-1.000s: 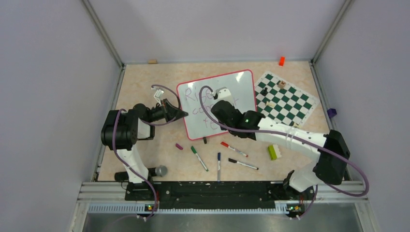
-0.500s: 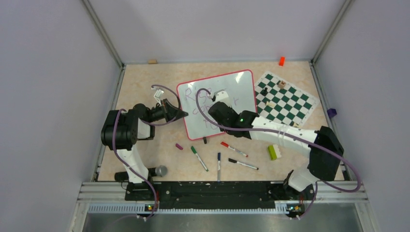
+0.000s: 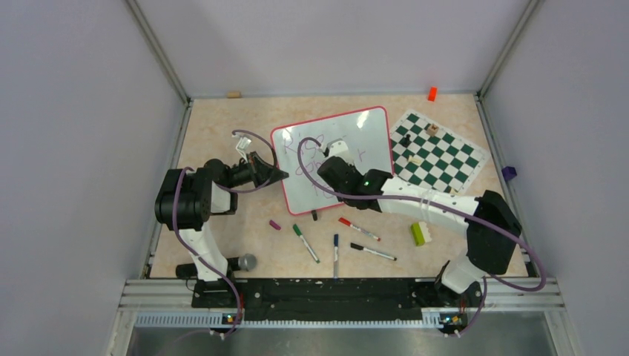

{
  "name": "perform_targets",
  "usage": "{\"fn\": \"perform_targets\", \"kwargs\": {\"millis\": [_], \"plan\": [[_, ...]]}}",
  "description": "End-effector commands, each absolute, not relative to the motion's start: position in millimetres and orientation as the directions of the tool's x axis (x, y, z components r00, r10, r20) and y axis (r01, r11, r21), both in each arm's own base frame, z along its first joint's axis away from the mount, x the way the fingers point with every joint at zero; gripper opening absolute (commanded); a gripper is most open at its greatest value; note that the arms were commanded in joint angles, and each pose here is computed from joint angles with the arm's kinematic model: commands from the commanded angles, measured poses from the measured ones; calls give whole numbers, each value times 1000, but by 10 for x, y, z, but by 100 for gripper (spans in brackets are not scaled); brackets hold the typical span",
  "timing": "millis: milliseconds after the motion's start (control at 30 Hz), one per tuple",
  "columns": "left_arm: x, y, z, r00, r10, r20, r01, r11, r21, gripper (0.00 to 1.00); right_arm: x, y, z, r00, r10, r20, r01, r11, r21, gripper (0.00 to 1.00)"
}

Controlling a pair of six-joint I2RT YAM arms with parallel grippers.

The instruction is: Write a sentence on the whiteboard

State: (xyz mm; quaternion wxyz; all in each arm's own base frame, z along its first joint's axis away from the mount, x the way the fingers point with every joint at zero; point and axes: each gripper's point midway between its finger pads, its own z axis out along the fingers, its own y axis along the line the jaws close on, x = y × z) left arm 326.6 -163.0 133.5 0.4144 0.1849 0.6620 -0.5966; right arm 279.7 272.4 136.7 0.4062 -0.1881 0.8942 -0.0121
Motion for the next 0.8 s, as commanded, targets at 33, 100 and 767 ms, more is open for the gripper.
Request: {"fn": "perform_targets", "kwargs": {"millis": [33,100,767], "plan": [[3252,-1614,1431,-479,-218,-851,827,213,-520,0,2842,2940,1358,-579,-322,-749,-385,918,-97,0],[3254,-1614,1432,-479,-219,-850,827,214,-520,0,2787,2919,1280,-591,-334,-734,-400,912,-93,0],[3247,-1618,1433,-479,-218,-850,827,213,-521,0,3025,2741,1541,-562,-300,-771,-267,948,-174,0]]}}
